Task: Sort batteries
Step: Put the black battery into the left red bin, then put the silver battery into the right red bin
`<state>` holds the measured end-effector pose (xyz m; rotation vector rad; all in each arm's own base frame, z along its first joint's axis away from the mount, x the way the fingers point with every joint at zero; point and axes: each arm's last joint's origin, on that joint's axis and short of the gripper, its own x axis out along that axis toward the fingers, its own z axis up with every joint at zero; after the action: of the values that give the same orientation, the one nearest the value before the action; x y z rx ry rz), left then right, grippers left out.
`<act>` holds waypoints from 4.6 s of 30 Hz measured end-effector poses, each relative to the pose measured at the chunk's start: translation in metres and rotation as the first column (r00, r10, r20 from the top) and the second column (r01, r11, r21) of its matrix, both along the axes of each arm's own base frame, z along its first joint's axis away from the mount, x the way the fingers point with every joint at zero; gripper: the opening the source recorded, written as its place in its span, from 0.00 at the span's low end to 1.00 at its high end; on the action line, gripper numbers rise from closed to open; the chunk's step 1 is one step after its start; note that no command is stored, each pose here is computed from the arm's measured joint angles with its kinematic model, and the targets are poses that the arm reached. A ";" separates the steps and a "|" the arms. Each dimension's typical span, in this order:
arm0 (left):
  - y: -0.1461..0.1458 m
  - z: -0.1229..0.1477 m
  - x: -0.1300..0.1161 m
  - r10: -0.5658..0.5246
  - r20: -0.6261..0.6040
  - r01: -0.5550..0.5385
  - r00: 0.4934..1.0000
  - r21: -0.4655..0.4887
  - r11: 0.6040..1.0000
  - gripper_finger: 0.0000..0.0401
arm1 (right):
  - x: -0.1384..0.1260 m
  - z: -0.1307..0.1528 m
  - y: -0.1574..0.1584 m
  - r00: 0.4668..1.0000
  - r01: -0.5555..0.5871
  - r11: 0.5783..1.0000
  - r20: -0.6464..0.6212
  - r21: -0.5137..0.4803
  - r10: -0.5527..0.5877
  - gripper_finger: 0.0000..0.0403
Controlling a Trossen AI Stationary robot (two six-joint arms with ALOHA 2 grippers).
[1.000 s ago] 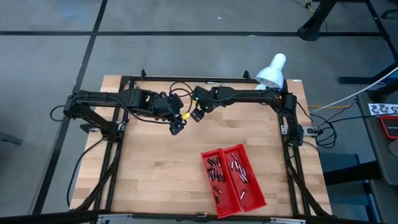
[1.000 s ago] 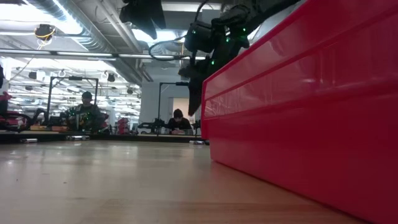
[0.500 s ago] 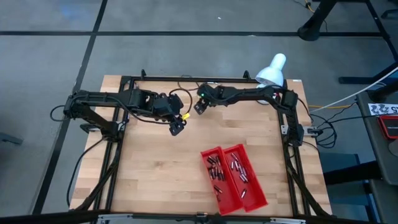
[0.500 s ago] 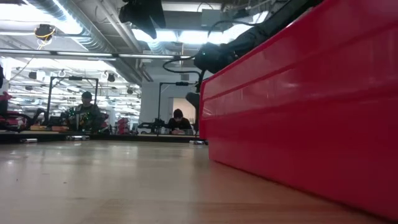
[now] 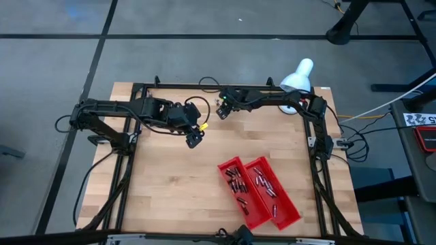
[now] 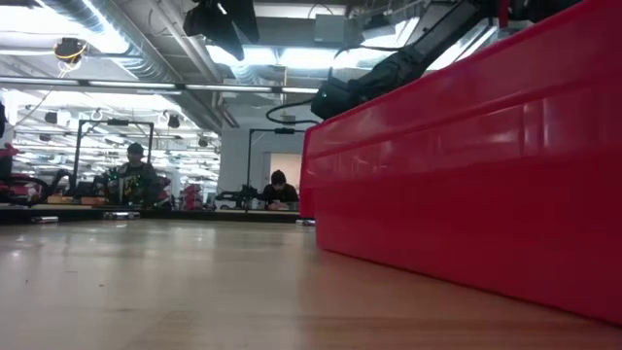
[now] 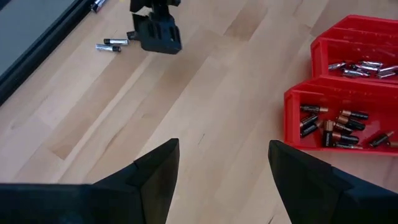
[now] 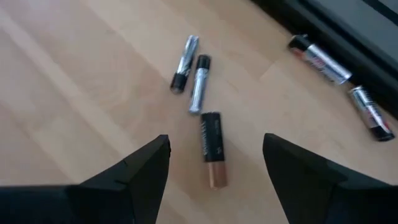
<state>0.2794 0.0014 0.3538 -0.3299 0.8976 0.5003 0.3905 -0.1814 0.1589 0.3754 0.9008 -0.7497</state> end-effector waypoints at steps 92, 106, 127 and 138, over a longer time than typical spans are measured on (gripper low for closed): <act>-0.021 -0.062 0.018 -0.161 0.223 0.172 0.961 -0.029 0.985 0.59 | -0.078 0.162 0.197 0.859 -0.511 0.806 0.177 0.299 0.480 0.08; -0.015 -0.075 0.015 0.039 0.223 0.001 0.974 -0.177 0.984 0.59 | -0.088 0.106 0.252 0.857 -0.506 0.739 0.164 0.445 0.488 0.08; -0.050 -0.076 0.011 -0.202 0.193 0.231 0.960 -0.138 0.963 0.59 | -0.084 0.092 0.297 0.982 -0.180 0.777 0.148 0.603 0.113 0.29; -0.071 -0.076 0.006 -0.236 0.199 0.270 0.951 -0.161 0.949 0.59 | -0.079 0.107 0.297 0.973 -0.199 0.814 0.210 0.546 0.097 0.42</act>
<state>0.2857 -0.0694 0.2776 -0.4161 0.8005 0.1447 0.3110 0.1153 0.2656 0.8741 0.9644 -0.2802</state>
